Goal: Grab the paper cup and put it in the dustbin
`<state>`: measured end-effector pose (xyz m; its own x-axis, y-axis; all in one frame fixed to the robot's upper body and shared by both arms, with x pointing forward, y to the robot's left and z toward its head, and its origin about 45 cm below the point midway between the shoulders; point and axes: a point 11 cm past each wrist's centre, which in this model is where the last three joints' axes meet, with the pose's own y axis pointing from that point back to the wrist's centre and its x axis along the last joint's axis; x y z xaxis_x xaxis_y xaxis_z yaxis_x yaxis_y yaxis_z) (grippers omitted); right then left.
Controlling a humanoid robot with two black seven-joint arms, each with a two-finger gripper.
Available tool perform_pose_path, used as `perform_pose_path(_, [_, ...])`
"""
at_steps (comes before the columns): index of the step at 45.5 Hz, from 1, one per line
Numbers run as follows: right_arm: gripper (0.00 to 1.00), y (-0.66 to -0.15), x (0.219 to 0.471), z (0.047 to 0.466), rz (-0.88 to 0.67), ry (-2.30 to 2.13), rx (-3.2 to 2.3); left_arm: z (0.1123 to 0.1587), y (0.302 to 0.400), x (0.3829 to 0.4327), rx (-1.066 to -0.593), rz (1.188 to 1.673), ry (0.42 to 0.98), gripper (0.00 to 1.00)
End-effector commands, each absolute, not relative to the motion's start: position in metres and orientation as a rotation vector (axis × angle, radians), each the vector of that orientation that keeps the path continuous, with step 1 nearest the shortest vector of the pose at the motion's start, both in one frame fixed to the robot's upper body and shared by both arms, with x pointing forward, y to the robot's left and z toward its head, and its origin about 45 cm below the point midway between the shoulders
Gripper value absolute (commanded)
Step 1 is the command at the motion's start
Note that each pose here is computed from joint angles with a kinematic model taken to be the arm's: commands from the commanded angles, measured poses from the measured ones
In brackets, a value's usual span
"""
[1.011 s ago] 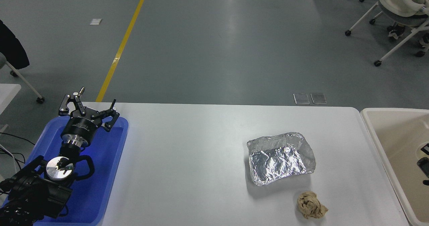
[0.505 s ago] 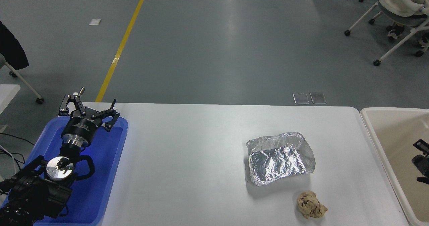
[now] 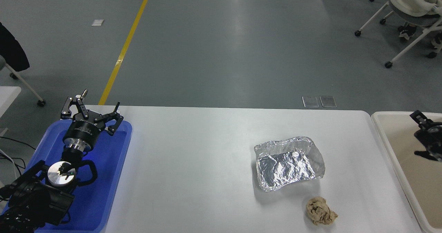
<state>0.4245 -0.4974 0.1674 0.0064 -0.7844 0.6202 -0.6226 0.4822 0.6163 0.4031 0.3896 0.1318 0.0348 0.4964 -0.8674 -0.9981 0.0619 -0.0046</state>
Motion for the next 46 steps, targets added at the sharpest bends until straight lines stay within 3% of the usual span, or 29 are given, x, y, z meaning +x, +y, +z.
perform_pose_path(1, [1.0, -0.433, 0.476, 0.216, -0.249, -1.916, 1.591, 0.1318, 0.3896, 0.4031, -0.789, 1.355, 0.833, 1.0])
perform_pose_path(13, [1.0, -0.414, 0.492, 0.246, -0.132, -2.118, 1.843, 0.1318, 0.3896, 0.4031, -0.789, 1.355, 0.833, 1.0])
perform_pose_path(25, [1.0, -0.398, 0.483, 0.248, -0.116, -2.395, 2.1, 0.1318, 0.3896, 0.4031, -0.789, 1.355, 0.833, 1.0])
perform_pose_path(37, [1.0, -0.4, 0.476, 0.237, -0.153, -2.396, 2.112, 0.1318, 0.3896, 0.4031, -0.789, 1.355, 0.833, 1.0])
perform_pose_path(46, [1.0, -0.406, 0.478, 0.246, -0.018, -2.31, 2.09, 0.1318, 0.3896, 0.4031, -0.789, 1.355, 0.833, 1.0])
